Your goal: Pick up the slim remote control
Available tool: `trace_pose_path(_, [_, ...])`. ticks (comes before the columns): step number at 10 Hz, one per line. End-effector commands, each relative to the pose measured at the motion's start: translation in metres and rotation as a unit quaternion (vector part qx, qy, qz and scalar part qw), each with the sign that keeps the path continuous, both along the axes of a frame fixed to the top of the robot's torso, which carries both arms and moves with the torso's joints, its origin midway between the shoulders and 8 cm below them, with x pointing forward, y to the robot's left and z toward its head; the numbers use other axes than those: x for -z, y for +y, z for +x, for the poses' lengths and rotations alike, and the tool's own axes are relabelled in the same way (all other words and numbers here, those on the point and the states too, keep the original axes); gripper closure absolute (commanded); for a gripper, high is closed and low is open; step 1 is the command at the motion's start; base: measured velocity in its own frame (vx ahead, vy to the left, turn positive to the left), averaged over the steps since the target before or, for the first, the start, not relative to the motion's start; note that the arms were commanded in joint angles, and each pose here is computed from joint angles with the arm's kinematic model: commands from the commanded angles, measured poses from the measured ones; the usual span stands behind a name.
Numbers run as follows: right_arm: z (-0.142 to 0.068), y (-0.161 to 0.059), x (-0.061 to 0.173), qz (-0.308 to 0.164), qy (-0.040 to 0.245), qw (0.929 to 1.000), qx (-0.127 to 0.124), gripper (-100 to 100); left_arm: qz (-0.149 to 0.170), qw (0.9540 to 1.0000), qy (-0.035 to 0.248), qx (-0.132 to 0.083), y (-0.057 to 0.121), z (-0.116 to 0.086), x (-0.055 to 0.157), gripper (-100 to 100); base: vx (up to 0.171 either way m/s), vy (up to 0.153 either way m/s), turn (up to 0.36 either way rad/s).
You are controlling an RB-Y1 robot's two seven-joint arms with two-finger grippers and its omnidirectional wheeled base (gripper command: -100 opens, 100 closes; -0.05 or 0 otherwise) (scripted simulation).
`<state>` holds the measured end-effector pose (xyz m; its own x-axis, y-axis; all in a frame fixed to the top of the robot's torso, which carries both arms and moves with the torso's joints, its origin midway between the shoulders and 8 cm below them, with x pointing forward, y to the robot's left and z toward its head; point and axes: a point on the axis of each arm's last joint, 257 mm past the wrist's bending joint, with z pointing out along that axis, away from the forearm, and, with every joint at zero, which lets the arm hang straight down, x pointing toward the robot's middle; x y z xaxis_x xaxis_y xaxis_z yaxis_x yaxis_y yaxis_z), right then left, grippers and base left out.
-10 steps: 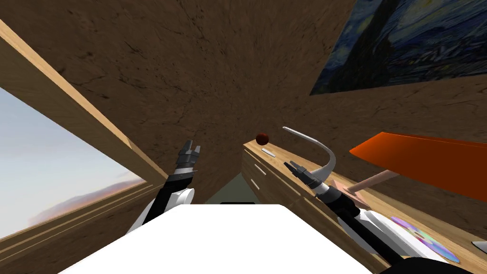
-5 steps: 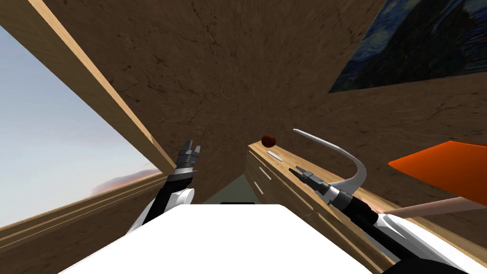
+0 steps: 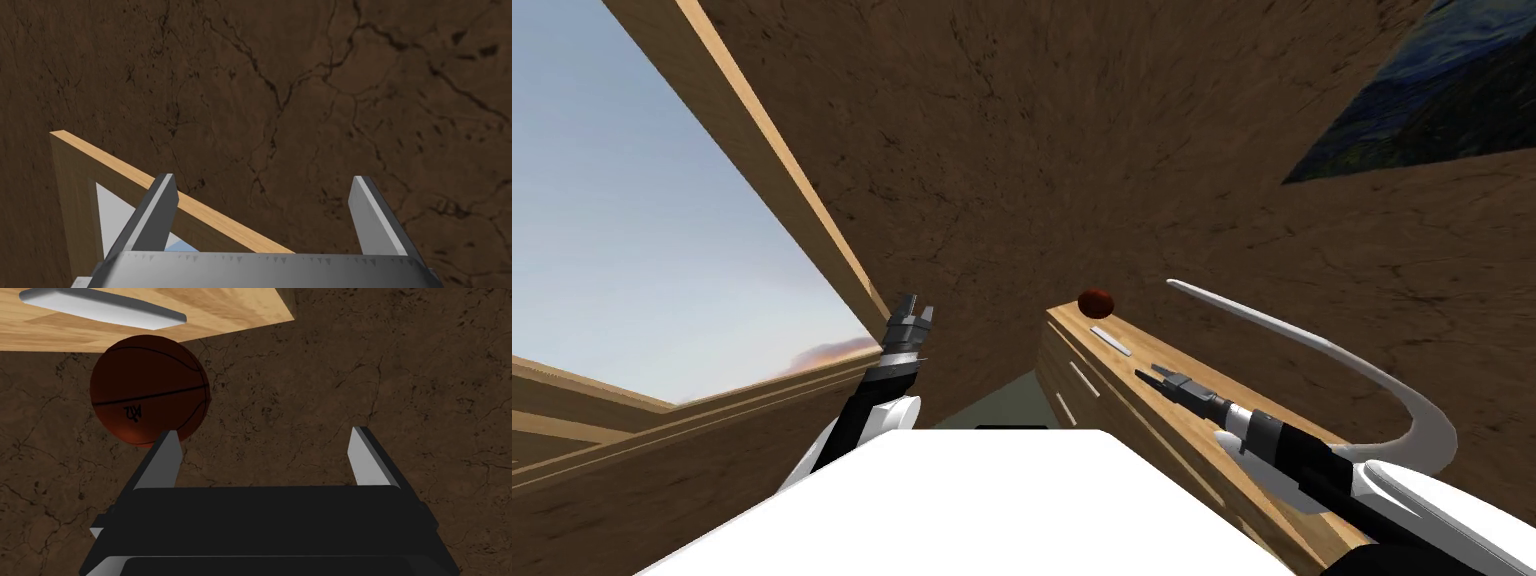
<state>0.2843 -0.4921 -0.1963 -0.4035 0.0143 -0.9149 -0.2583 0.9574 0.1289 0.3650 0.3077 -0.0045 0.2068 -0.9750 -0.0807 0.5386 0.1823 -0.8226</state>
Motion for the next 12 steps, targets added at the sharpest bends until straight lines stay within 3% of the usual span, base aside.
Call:
trace_pose_path(1, [-0.013,-0.012,0.008,-0.011,0.021,0.9997,0.006,-100,0.000,1.0000,0.000,0.000,0.000,0.000,0.000,0,0.055,0.001,0.147])
trace_pose_path(3, [-0.044,-0.046,0.030,-0.047,0.093,0.9945,0.009,-100,0.000,1.0000,0.000,0.000,0.000,0.000,0.000,0,0.098,0.017,0.347])
trace_pose_path(4, [-0.048,-0.056,0.034,-0.054,0.102,0.9932,0.017,-100,0.000,1.0000,0.000,0.000,0.000,0.000,0.000,0,0.100,0.002,0.174])
trace_pose_path(5, [-0.062,-0.066,0.042,-0.072,0.136,0.9880,0.009,-100,0.000,1.0000,0.000,0.000,0.000,0.000,0.000,0,0.099,0.010,0.279])
trace_pose_path(7, [-0.068,-0.078,0.045,-0.072,0.143,0.9868,0.023,-100,0.000,1.0000,0.000,0.000,0.000,0.000,0.000,0,0.050,0.003,0.074])
trace_pose_path(8, [-0.085,-0.090,0.053,-0.088,0.179,0.9797,0.019,-100,0.000,1.0000,0.000,0.000,0.000,0.000,0.000,0,0.050,0.014,0.297])
trace_pose_path(9, [-0.090,-0.098,0.055,-0.089,0.184,0.9786,0.029,-100,0.000,1.0000,0.000,0.000,0.000,0.000,0.000,0,0.066,-0.005,0.158])
trace_pose_path(11, [-0.134,-0.129,0.070,-0.114,0.260,0.9581,0.035,-100,0.000,1.0000,0.000,0.000,0.000,0.000,0.000,0,0.129,-0.002,0.356])
trace_pose_path(12, [-0.138,-0.135,0.071,-0.114,0.264,0.9568,0.043,-100,0.000,1.0000,0.000,0.000,0.000,0.000,0.000,0,0.126,-0.021,0.124])
